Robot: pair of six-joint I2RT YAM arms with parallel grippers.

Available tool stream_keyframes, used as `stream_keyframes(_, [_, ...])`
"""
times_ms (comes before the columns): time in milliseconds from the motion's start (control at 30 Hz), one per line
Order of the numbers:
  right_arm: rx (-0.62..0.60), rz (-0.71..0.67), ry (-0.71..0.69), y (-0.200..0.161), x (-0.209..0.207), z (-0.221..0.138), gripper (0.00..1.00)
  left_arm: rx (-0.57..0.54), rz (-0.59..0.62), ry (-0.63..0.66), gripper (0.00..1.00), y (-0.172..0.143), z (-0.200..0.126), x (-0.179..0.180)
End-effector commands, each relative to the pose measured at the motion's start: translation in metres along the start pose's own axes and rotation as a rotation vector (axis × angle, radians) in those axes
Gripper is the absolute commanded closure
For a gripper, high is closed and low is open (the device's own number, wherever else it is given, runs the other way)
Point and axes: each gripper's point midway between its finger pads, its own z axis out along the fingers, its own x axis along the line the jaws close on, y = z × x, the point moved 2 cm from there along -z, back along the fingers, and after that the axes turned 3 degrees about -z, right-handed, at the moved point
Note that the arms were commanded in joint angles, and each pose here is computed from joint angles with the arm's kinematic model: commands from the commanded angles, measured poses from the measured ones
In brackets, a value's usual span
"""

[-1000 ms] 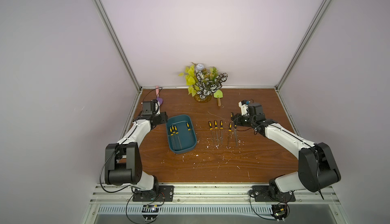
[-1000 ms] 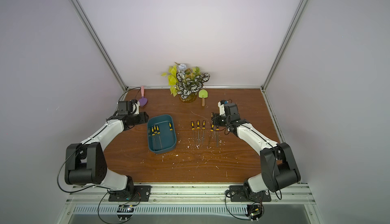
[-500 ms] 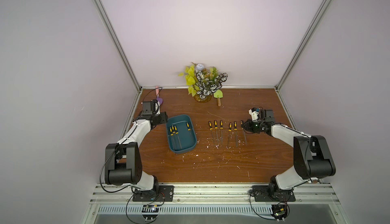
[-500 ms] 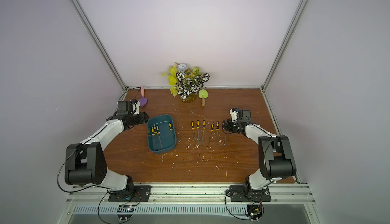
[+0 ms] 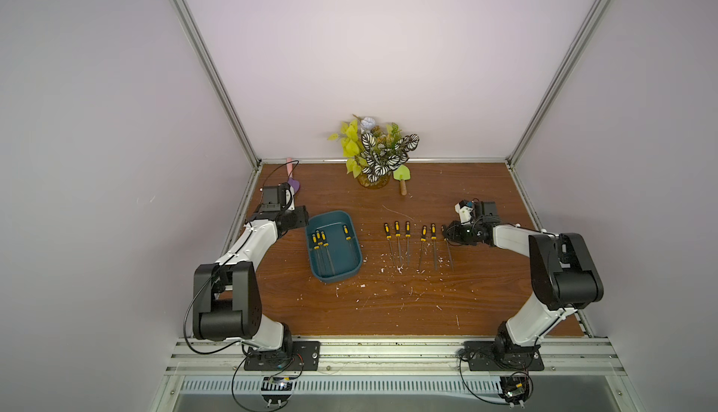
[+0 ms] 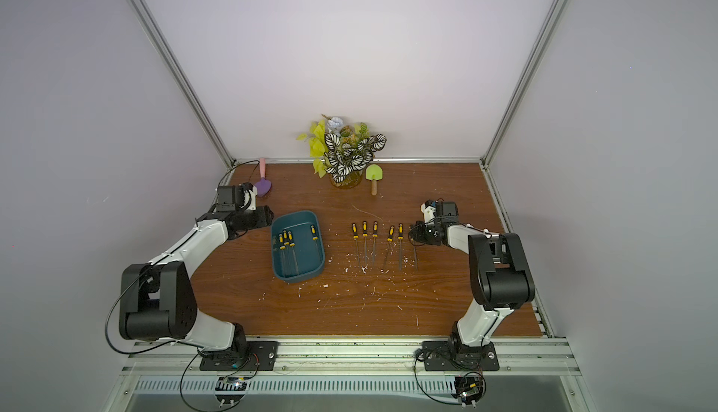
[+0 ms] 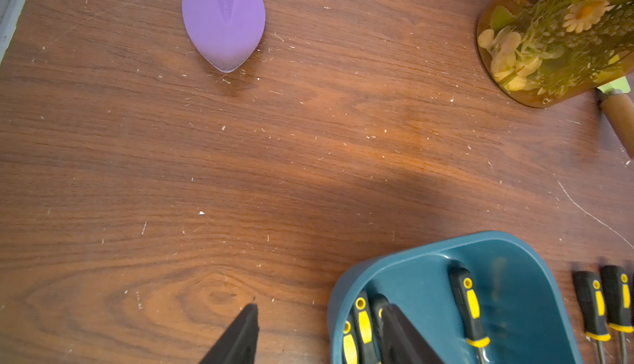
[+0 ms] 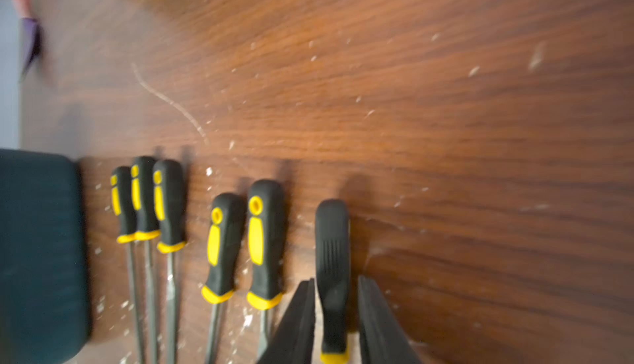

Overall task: Take the file tool out of the storage box
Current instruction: Place the file tool at the center of the board.

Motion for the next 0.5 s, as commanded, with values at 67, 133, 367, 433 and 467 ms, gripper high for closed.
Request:
stream_keyframes(67, [-0.078,-0.042,-0.091,0.026,-0.004,-0.019,0.69,0.011,-0.003,0.016,0.40,0.000,0.003,0.007])
stream_keyframes(133, [-0.097,-0.050,-0.105,0.031,-0.003,-0.024,0.69,0.012,-0.004,0.016,0.40,-0.001,0.003,0.007])
stream_keyframes(367, [-0.127,-0.095,-0.129,0.045,0.012,-0.037,0.69,0.008,-0.002,0.013,0.40,0.001,0.003,0.006])
stream_keyframes(433, [-0.154,-0.134,-0.150,0.052,0.027,-0.046,0.69,0.009,-0.002,0.012,0.40,0.000,0.003,0.006])
stream_keyframes(467, [-0.172,-0.162,-0.163,0.058,0.040,-0.051,0.69,0.008,-0.004,0.013,0.40,0.001,0.003,0.006])
